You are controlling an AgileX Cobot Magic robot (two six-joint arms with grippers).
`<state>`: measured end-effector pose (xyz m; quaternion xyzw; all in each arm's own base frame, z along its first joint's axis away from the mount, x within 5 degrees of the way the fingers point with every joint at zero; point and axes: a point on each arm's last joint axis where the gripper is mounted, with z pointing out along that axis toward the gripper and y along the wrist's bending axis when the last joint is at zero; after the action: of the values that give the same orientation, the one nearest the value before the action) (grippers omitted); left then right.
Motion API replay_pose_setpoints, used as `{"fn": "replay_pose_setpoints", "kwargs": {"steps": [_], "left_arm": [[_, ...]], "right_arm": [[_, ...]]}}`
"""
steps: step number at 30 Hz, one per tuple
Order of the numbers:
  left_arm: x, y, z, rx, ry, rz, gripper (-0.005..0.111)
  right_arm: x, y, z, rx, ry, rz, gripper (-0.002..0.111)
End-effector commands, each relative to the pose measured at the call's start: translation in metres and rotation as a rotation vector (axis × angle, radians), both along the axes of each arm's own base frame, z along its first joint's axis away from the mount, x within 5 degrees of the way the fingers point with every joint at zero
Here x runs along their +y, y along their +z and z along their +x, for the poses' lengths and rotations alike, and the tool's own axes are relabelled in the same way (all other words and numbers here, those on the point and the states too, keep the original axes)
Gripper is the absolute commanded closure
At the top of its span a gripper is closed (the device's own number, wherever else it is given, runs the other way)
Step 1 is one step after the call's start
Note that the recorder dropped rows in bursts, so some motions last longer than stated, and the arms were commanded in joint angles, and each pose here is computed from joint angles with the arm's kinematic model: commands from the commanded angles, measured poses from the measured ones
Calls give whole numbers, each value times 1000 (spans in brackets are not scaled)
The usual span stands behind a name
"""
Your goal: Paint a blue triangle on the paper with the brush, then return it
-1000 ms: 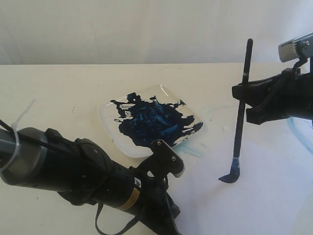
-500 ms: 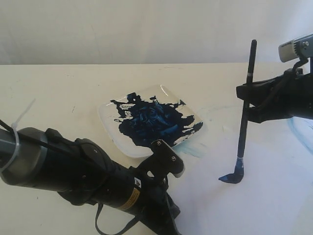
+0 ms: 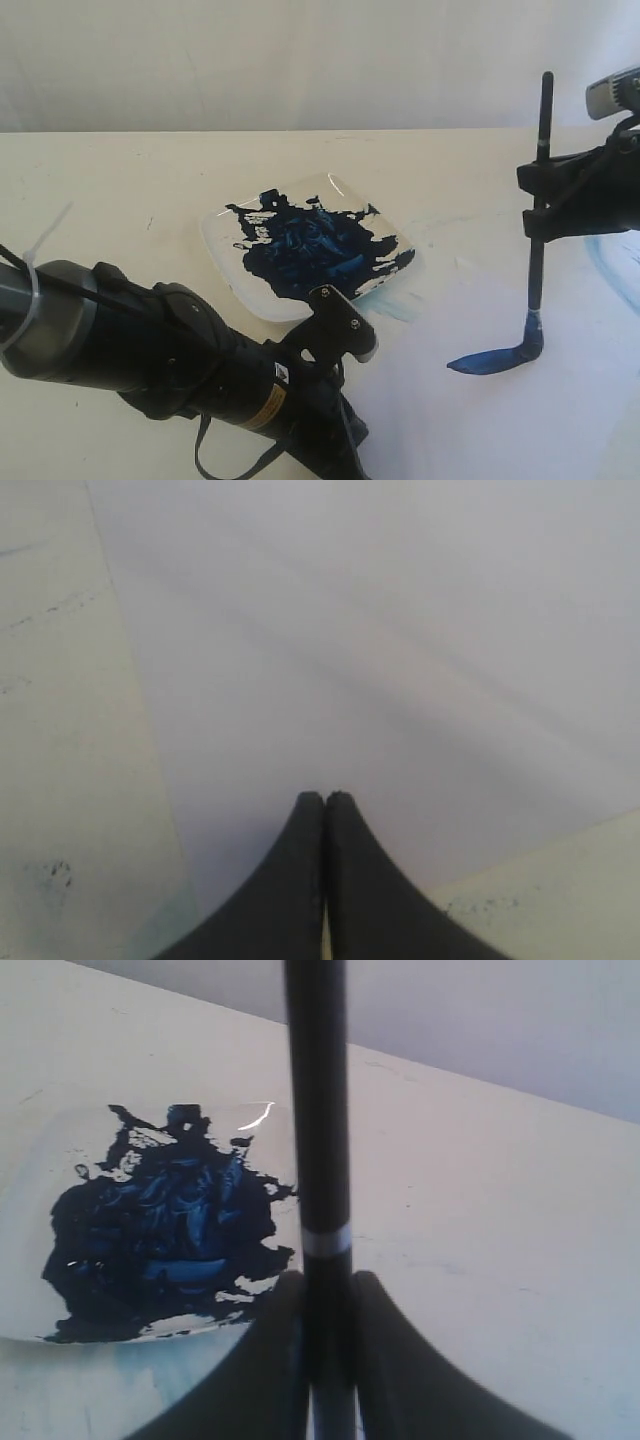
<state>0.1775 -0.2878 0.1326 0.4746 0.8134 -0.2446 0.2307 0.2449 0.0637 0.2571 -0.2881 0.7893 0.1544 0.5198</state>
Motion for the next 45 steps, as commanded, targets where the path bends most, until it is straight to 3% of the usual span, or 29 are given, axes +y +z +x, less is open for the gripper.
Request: {"fn": "replay_pose_setpoints", "kwargs": {"steps": [1,10,22,27,36,45], "left_arm": [[2,-1,0,-8,-1,11,107],[2,-1,0,-8,-1,11,107],[2,-1,-1,-6,0,10,107],[2,-1,-1,-1,-5,7,107],[1,-1,-1,1,-6,7,107],[1,-1,-1,2,-7,6,107]], "right_arm": [[-5,0,0,0,-56,-37,108],[-5,14,-9,-55,-44,-24,108],[21,40,-42,-95,265,196,108],[31,30,-48,-71,299,188,108],[33,13,-37,-60,202,115,108],[40,2,-32,-68,303,93,108]]}}
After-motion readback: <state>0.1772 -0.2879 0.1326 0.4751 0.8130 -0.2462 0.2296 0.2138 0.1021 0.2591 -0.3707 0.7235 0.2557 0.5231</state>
